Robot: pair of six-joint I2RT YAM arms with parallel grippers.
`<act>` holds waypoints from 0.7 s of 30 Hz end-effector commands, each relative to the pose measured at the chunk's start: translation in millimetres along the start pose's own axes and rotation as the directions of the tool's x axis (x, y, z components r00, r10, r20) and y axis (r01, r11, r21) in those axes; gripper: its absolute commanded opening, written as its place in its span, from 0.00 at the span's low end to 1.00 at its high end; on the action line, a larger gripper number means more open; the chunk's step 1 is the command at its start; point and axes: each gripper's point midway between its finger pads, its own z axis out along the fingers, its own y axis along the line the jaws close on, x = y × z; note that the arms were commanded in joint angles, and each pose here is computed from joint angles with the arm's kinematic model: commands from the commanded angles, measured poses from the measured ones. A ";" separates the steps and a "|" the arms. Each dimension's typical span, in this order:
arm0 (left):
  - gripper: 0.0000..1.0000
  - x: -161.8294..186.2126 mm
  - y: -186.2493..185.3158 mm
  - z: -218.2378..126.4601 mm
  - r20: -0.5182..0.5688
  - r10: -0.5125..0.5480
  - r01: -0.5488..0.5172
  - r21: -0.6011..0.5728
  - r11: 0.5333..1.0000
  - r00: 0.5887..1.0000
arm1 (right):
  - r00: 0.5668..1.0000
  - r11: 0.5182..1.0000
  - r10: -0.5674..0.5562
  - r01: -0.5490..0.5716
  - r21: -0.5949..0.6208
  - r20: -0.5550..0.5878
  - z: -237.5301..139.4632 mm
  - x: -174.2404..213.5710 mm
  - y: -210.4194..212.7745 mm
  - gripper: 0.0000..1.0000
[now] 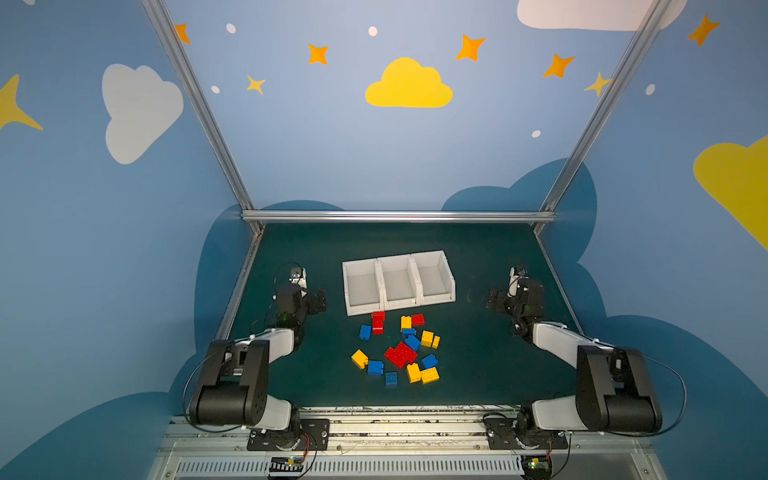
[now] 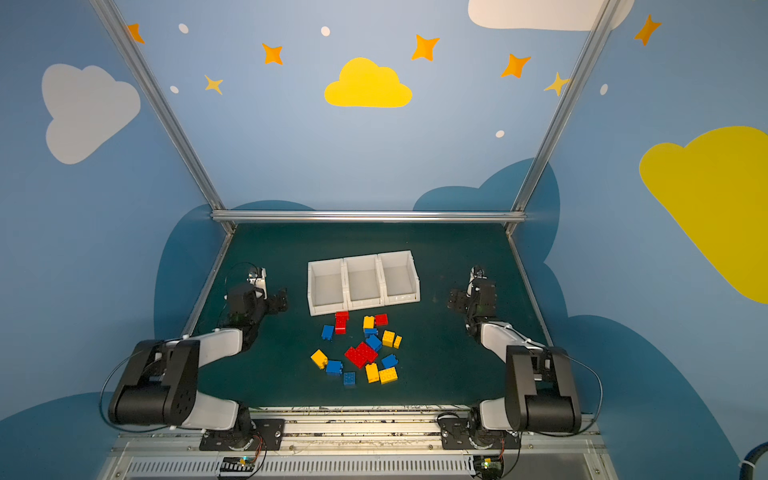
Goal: Sort the legos into containers by color
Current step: 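Grasp the small yellow brick with the right gripper while the left arm advances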
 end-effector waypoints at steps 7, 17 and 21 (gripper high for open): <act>1.00 -20.2 -31.5 -60.6 -0.083 -0.171 0.179 0.101 0.979 0.982 | 0.982 0.964 -0.109 0.067 -0.256 -0.152 -68.7 -9.0 94.4 0.97; 1.00 38.8 -70.6 -82.6 -0.279 -0.188 0.248 0.197 0.948 0.942 | 0.831 0.963 -0.156 0.009 -0.268 -0.534 -101.9 100.9 171.9 0.93; 1.00 51.6 -66.4 -81.9 -0.334 -0.191 0.245 0.127 0.961 0.923 | 0.782 0.960 -0.188 0.019 -0.278 -0.595 -111.4 118.4 196.7 0.91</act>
